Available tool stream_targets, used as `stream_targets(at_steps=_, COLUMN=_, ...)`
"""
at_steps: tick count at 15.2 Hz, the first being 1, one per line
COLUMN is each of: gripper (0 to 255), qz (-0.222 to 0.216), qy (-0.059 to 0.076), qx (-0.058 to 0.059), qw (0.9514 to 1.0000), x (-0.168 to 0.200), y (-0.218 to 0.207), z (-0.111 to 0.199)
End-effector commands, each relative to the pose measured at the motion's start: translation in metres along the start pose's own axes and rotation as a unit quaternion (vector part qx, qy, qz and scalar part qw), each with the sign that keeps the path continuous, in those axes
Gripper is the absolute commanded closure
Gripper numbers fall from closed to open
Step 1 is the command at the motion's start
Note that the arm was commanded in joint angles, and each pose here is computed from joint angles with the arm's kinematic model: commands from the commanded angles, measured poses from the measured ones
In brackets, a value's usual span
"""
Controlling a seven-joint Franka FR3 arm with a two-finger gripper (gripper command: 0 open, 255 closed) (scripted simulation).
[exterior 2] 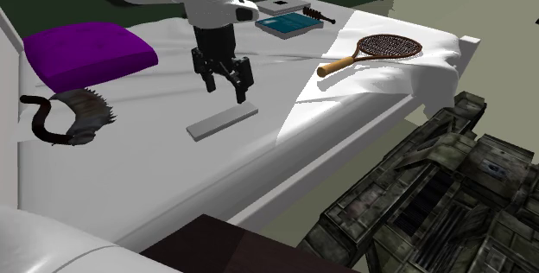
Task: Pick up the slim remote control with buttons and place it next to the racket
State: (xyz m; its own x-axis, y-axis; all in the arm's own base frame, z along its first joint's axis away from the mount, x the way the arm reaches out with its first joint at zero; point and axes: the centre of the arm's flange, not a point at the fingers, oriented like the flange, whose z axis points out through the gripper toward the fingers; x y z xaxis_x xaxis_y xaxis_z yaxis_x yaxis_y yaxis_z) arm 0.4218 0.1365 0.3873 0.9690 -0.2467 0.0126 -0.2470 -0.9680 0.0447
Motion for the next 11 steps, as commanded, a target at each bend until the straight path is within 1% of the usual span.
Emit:
stream_targets(at_steps=1, gripper=0, qz=0.012, qy=0.000, qx=0.003, qw=0.9999, x=0.012, y=-0.014, z=0.018)
stream_targets(at_steps=8, gripper=0, qz=0.049, qy=-0.003, qx=0.012, qw=0.9987, x=0.048, y=-0.067, z=0.083)
stream_targets(at_steps=11, gripper=0, qz=0.050, qy=-0.003, qx=0.013, qw=0.9986, x=0.050, y=-0.069, z=0.096)
